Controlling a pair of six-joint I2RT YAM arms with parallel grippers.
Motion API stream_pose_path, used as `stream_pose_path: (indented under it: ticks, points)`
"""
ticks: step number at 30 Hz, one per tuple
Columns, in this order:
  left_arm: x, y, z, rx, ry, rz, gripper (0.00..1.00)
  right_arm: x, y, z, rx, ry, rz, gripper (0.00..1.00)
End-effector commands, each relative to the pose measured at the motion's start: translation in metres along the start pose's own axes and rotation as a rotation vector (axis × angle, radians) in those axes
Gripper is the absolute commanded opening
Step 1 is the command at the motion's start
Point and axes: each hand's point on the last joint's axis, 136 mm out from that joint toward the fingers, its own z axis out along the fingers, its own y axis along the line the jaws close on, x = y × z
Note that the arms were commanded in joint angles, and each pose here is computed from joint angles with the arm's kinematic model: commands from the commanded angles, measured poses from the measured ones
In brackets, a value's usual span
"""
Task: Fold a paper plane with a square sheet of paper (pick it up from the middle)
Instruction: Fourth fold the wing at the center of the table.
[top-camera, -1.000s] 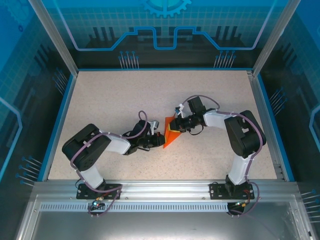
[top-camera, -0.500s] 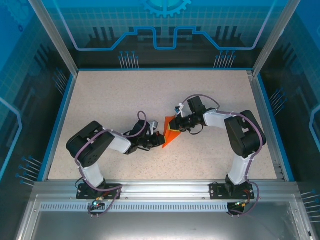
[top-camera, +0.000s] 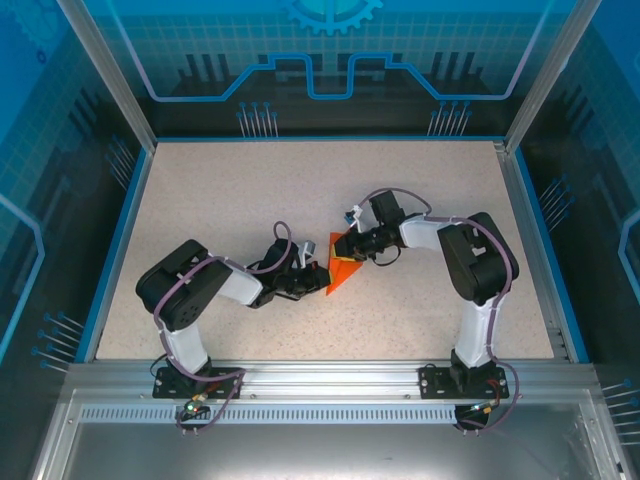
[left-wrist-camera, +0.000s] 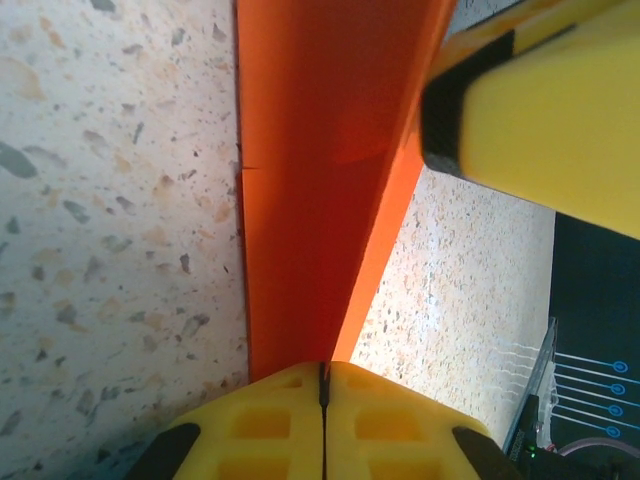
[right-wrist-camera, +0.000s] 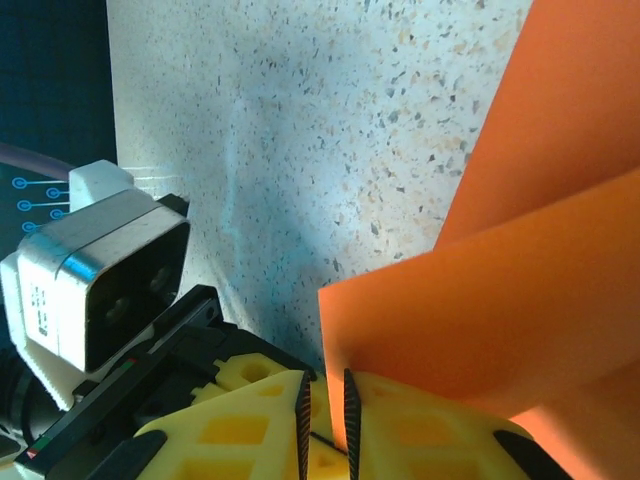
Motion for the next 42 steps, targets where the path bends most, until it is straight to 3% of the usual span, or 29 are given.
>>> stream_pose_path:
  ticks: [1,8,17,31,42]
  points:
    - [0.005,0.021,-0.004,-0.098,0.014,-0.02,0.11,-0.006,-0.003,0.002,0.009,-0.002,0.005,0.19]
    - [0.004,0.006,-0.008,-0.082,0.021,0.04,0.17,-0.006,-0.013,0.001,0.037,0.003,0.029,0.19]
    - [0.003,0.005,-0.005,-0.1,0.03,0.058,0.07,-0.005,-0.026,-0.001,0.061,-0.004,0.055,0.19]
    - [0.005,0.023,-0.004,-0.155,0.016,-0.031,0.0,-0.011,-0.012,0.002,-0.01,0.014,0.038,0.2]
    - [0.008,0.03,-0.004,-0.18,0.023,-0.088,0.0,-0.011,-0.034,0.01,0.061,0.024,0.078,0.2]
